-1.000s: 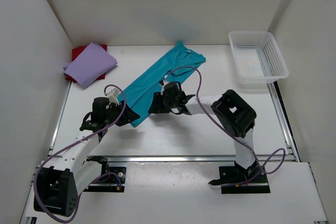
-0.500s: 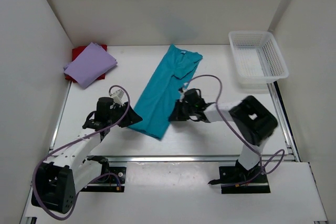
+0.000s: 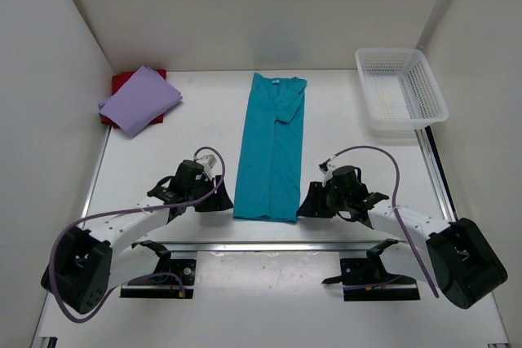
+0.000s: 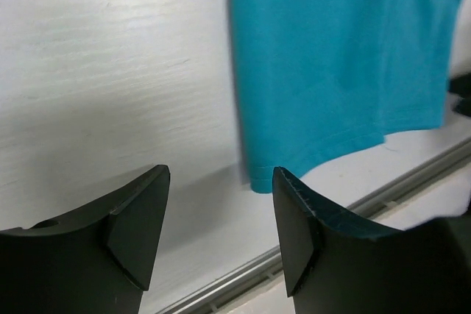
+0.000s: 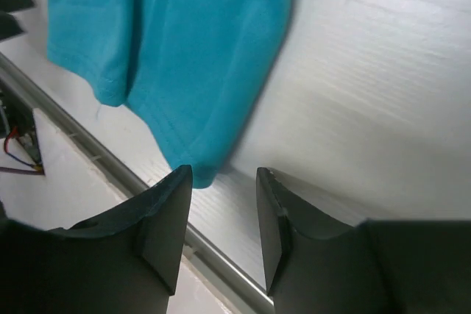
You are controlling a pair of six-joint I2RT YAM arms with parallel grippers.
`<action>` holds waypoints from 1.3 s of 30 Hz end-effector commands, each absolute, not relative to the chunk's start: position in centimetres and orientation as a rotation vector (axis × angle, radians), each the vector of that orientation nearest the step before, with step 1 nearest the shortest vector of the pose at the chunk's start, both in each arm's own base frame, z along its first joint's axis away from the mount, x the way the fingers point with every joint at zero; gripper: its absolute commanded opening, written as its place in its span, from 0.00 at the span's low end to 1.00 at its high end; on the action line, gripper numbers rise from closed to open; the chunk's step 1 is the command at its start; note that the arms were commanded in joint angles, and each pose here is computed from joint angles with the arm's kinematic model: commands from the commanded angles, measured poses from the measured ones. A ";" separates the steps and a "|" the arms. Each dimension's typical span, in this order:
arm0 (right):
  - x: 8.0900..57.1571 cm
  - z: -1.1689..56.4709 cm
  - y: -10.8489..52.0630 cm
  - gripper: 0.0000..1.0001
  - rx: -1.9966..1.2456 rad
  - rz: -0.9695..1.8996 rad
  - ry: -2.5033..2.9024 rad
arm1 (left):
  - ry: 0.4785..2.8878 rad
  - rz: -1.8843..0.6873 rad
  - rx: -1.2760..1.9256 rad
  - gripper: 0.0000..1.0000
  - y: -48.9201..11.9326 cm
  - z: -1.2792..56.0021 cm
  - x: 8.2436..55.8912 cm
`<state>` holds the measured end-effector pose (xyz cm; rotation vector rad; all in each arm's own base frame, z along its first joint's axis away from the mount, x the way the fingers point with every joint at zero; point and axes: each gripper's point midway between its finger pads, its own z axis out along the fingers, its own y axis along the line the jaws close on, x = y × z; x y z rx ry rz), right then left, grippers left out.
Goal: Fold and stack the t-shirts
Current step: Rotate the tshirt 90 degrees, then grab the bottom of the folded rectangular tshirt with both arms, then fold the folded rectangular tshirt in 1/3 of the way
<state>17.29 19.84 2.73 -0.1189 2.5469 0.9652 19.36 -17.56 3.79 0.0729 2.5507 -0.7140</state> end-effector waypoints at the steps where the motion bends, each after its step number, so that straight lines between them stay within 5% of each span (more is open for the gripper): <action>1: 15.4 1.6 19.9 0.39 -0.078 0.989 2.602 | 2.600 -0.674 0.089 0.69 -17.5 2.0 18.8; 10: 14.2 1.7 22.6 0.22 -0.112 1.105 2.607 | 2.664 -0.758 0.153 0.53 -19.9 0.6 17.6; 16: 14.2 2.1 22.9 0.01 -0.110 1.103 2.564 | 2.693 -0.807 0.163 0.08 -20.1 0.5 16.6; 18: 13.8 2.5 23.0 0.00 -0.104 1.114 2.562 | 2.703 -0.800 0.180 0.00 -19.8 0.7 16.0; 23: 10.7 3.0 22.7 0.00 -0.102 1.133 2.594 | 2.777 -0.818 0.139 0.00 -17.8 1.3 12.5; 29: 12.2 6.8 22.5 0.00 -0.099 1.154 2.488 | 2.617 -1.008 0.105 0.00 -19.8 7.7 14.4; 39: 30.7 12.8 19.6 0.00 -0.111 0.954 2.294 | 2.338 -0.924 -0.114 0.00 -22.8 14.6 33.1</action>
